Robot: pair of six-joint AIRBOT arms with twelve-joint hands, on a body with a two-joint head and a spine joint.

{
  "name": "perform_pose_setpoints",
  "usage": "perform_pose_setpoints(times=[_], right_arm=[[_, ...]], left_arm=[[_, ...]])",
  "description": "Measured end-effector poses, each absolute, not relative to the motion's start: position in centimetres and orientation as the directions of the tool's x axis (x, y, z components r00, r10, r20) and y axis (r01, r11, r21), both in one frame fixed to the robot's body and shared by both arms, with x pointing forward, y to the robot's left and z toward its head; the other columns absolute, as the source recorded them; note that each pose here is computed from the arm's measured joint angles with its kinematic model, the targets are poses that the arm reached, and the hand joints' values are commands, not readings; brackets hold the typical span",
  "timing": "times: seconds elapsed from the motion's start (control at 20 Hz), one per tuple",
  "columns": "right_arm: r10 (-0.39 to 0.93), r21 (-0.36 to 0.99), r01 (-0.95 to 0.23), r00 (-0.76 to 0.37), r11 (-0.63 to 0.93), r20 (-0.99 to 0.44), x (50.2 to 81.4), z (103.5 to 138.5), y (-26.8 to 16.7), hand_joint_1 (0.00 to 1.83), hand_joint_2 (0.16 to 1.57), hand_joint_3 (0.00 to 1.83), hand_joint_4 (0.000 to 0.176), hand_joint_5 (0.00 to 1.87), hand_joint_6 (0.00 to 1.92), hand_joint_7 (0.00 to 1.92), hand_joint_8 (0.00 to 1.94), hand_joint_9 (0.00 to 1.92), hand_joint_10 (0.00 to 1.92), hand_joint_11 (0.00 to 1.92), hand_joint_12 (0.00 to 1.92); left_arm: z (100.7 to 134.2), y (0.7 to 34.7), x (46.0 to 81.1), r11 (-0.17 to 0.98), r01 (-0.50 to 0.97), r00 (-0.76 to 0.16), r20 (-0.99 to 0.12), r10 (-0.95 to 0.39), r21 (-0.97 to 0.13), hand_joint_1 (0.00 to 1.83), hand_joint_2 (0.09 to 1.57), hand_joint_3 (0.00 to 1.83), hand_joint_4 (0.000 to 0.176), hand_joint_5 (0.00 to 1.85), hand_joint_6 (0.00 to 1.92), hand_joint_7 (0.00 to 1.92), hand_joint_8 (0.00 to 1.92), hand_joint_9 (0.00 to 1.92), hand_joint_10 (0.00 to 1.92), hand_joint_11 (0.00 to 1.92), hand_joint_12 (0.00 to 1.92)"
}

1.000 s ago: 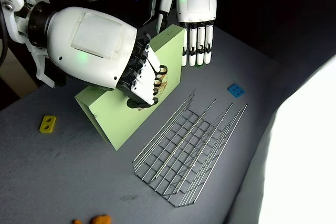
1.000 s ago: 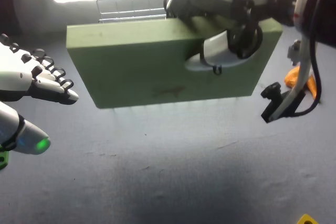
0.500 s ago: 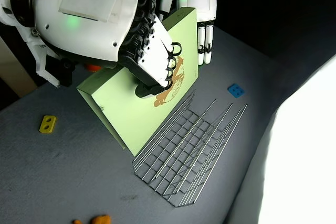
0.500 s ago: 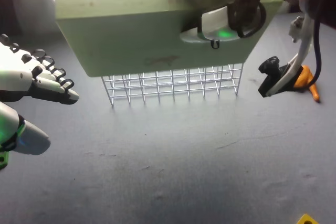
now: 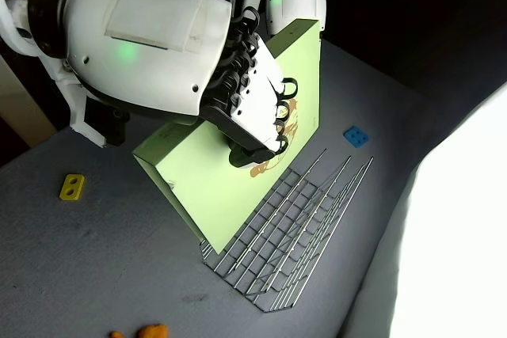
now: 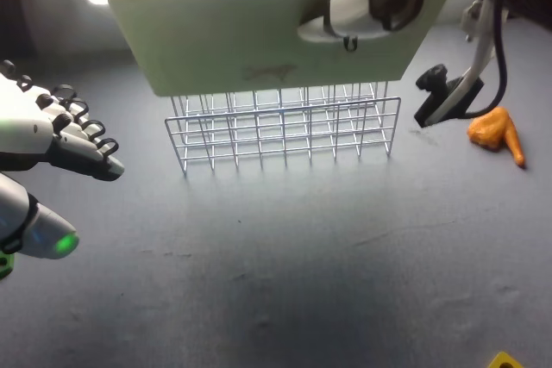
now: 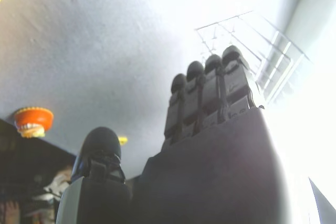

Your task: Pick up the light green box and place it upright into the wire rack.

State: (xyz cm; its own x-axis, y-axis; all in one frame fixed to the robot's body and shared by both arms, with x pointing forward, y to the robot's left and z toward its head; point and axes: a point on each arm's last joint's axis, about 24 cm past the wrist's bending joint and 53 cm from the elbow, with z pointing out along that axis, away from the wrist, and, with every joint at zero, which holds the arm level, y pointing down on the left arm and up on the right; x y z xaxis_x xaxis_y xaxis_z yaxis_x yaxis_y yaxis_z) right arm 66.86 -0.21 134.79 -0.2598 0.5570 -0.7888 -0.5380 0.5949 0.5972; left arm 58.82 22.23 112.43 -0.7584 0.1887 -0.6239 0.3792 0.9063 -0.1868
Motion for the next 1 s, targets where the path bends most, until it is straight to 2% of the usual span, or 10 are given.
perform_pose_setpoints(times=[0.05, 0.15, 0.25, 0.4, 0.5, 1.0], right_arm=[[0.554, 0.599, -0.539, -0.267, 0.592, -0.788, 66.9, 134.6, 0.0, 1.40, 1.05, 0.00, 0.000, 1.05, 0.73, 1.17, 0.69, 1.02, 1.12, 0.77, 1.37], [0.549, 0.601, -0.537, -0.277, 0.593, -0.789, 67.2, 134.1, 0.2, 1.40, 1.05, 0.00, 0.000, 1.04, 0.76, 1.13, 0.74, 1.04, 1.10, 0.80, 1.34], [0.551, 0.606, -0.532, -0.282, 0.592, -0.786, 67.6, 133.9, 0.3, 1.39, 1.08, 0.00, 0.000, 0.99, 0.83, 1.10, 0.80, 0.97, 1.20, 0.72, 1.45], [0.565, 0.619, -0.521, -0.283, 0.588, -0.775, 68.2, 133.9, 0.1, 1.39, 1.08, 0.00, 0.000, 0.97, 0.86, 1.08, 0.82, 0.96, 1.22, 0.71, 1.47], [0.568, 0.620, -0.518, -0.280, 0.589, -0.774, 68.5, 133.9, 0.1, 1.39, 1.10, 0.00, 0.000, 0.94, 0.87, 1.04, 0.93, 0.95, 1.25, 0.71, 1.45], [0.567, 0.637, -0.504, -0.310, 0.583, -0.764, 69.0, 132.7, 0.5, 1.39, 1.10, 0.00, 0.000, 0.94, 0.88, 1.02, 0.94, 0.95, 1.26, 0.71, 1.45]], left_arm=[[112.4, 22.3, 58.8, 0.907, 0.378, -0.759, -0.624, 0.188, -0.186, 0.03, 1.30, 0.00, 0.000, 0.09, 0.00, 0.06, 0.00, 0.00, 0.00, 0.00, 0.00], [112.3, 22.3, 59.1, 0.907, 0.378, -0.760, -0.622, 0.189, -0.185, 0.04, 1.31, 0.01, 0.000, 0.07, 0.00, 0.04, 0.00, 0.00, 0.00, 0.00, 0.00], [112.3, 22.2, 59.2, 0.908, 0.377, -0.759, -0.622, 0.189, -0.185, 0.08, 1.30, 0.00, 0.000, 0.07, 0.00, 0.09, 0.02, 0.05, 0.02, 0.00, 0.00], [112.1, 22.8, 59.5, 0.913, 0.365, -0.766, -0.617, 0.183, -0.182, 0.09, 1.30, 0.00, 0.000, 0.07, 0.00, 0.10, 0.01, 0.05, 0.02, 0.00, 0.00], [112.1, 23.1, 59.9, 0.917, 0.356, -0.766, -0.619, 0.176, -0.180, 0.12, 1.30, 0.00, 0.000, 0.07, 0.00, 0.10, 0.01, 0.04, 0.01, 0.00, 0.00], [111.7, 23.9, 60.2, 0.924, 0.339, -0.774, -0.611, 0.168, -0.176, 0.12, 1.30, 0.00, 0.000, 0.07, 0.00, 0.10, 0.00, 0.04, 0.00, 0.00, 0.00]])
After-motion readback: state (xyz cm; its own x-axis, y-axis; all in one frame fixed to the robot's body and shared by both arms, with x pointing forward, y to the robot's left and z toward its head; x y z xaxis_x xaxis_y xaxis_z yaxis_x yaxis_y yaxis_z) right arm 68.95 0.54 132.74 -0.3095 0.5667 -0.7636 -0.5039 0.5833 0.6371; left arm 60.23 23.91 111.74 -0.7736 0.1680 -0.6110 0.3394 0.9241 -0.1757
